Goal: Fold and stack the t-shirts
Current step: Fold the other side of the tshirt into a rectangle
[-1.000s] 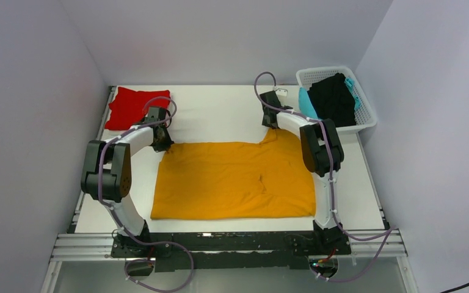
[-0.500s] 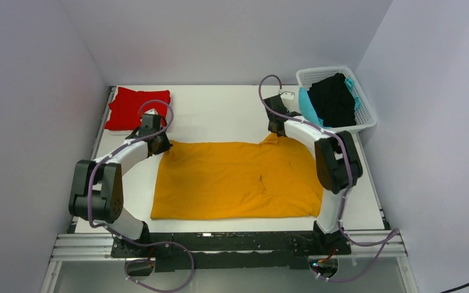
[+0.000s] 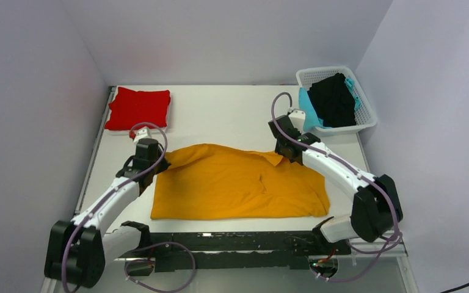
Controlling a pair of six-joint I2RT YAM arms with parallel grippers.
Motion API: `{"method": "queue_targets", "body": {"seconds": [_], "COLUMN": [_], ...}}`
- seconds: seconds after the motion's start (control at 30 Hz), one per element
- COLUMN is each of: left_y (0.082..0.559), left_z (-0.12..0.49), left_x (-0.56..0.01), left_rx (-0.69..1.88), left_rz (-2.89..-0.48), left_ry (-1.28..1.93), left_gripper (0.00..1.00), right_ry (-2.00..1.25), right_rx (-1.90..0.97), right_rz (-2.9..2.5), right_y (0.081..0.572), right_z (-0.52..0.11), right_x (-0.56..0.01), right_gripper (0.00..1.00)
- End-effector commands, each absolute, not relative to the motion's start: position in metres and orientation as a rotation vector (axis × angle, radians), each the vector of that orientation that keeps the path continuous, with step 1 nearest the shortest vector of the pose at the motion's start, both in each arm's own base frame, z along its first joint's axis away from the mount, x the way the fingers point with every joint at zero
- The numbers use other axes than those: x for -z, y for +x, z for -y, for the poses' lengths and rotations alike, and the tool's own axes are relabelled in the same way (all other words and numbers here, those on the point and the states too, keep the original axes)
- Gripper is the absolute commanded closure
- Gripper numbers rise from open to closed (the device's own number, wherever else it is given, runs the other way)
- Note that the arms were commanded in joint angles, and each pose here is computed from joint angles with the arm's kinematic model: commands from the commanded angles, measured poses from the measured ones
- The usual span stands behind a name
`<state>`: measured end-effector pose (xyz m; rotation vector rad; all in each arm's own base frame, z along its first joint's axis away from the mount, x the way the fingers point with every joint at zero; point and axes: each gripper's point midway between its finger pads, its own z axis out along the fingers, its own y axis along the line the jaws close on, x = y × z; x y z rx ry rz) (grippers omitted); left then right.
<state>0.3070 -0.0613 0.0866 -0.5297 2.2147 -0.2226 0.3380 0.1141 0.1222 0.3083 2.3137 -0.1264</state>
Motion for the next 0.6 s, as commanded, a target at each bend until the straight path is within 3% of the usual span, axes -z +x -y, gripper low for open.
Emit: {"method": "queue_targets", "body": {"seconds": [0.0, 0.43, 0.53, 0.57], "left_y": [0.285, 0.252, 0.241, 0.239], "left_z": [0.046, 0.043, 0.034, 0.032], "left_x": [-0.089, -0.067, -0.056, -0.055], "left_rx": [0.210, 0.247, 0.183, 0.172], "left_rz": [-2.132, -2.137, -2.167, -2.172], "left_ry": [-0.657, -0.673, -0.742, -0.759], "left_gripper": [1.00, 1.00, 1.00, 0.95], "right_ry": [0.360, 0.338, 0.369, 0.370], "right_rx": [0.144, 0.071, 0.105, 0.109], "right_rz": [-2.327, -2.679, -2.741, -2.767], "right_y": [0.300, 0.191, 0.168, 0.159], "right_z": [-0.099, -0.102, -0.096, -0.094], "right_x": [-0.137, -0.091, -0.072, -0.068], "right_gripper": [1.00, 1.00, 0.91, 0.88]}}
